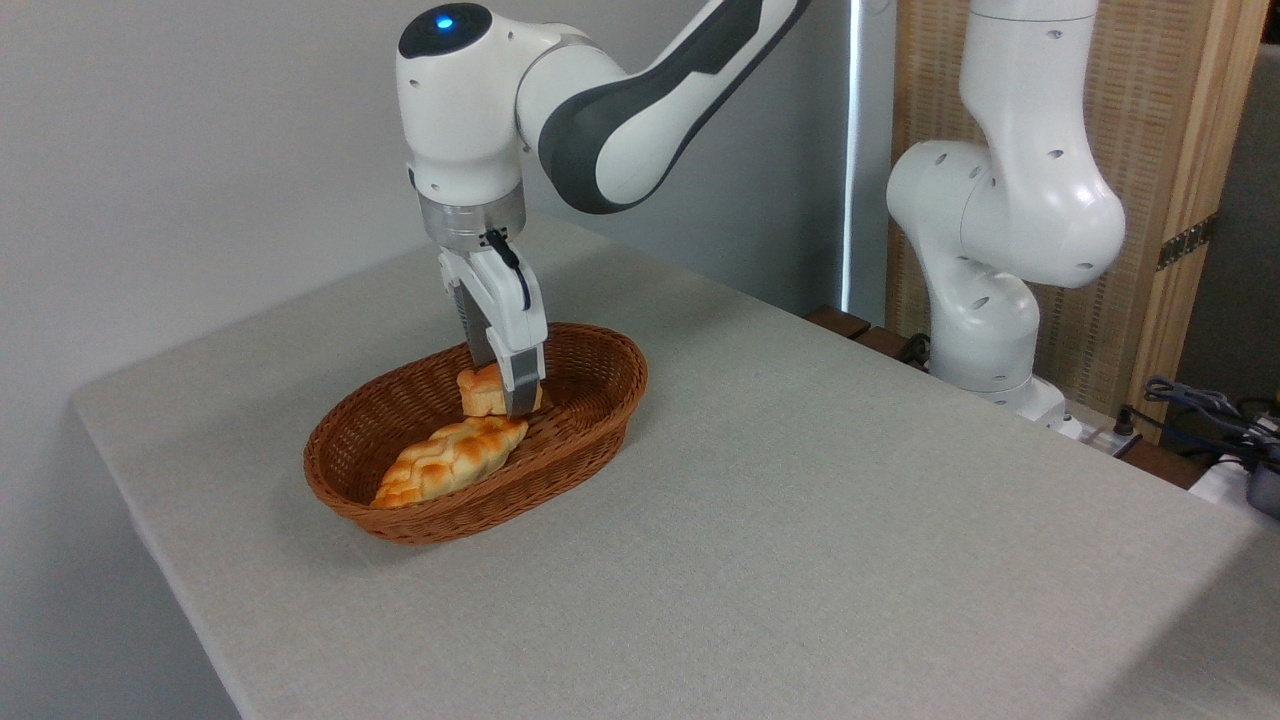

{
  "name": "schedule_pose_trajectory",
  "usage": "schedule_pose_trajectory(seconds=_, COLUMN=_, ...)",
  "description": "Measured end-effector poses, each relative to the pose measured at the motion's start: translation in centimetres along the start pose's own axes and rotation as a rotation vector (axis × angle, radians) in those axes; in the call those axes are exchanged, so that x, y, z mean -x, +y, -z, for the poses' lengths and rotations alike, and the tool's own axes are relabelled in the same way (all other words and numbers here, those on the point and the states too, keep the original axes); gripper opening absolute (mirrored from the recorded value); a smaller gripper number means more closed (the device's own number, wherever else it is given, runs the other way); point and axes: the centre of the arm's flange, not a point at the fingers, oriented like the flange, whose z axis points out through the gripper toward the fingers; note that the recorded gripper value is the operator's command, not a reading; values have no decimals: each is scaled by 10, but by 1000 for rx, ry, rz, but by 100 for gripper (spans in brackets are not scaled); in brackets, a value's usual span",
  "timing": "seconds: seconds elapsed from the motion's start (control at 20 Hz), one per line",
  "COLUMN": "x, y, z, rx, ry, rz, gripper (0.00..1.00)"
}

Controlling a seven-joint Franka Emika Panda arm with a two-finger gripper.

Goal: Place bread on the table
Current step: 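Lower the gripper onto the small bread roll and close on it, then lift the bread roll out of the basket and carry it beside the basket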

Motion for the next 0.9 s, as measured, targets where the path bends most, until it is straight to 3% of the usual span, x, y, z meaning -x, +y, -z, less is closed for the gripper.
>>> schedule_pose_trajectory(seconds=0.7, x=1, y=-1, z=1, rx=-1, ry=1, rz=-7, gripper=21)
schedule_pose_trajectory(seconds=0.9, x=0, y=-12, z=21, rx=-7, ry=17, rz=8, gripper=22)
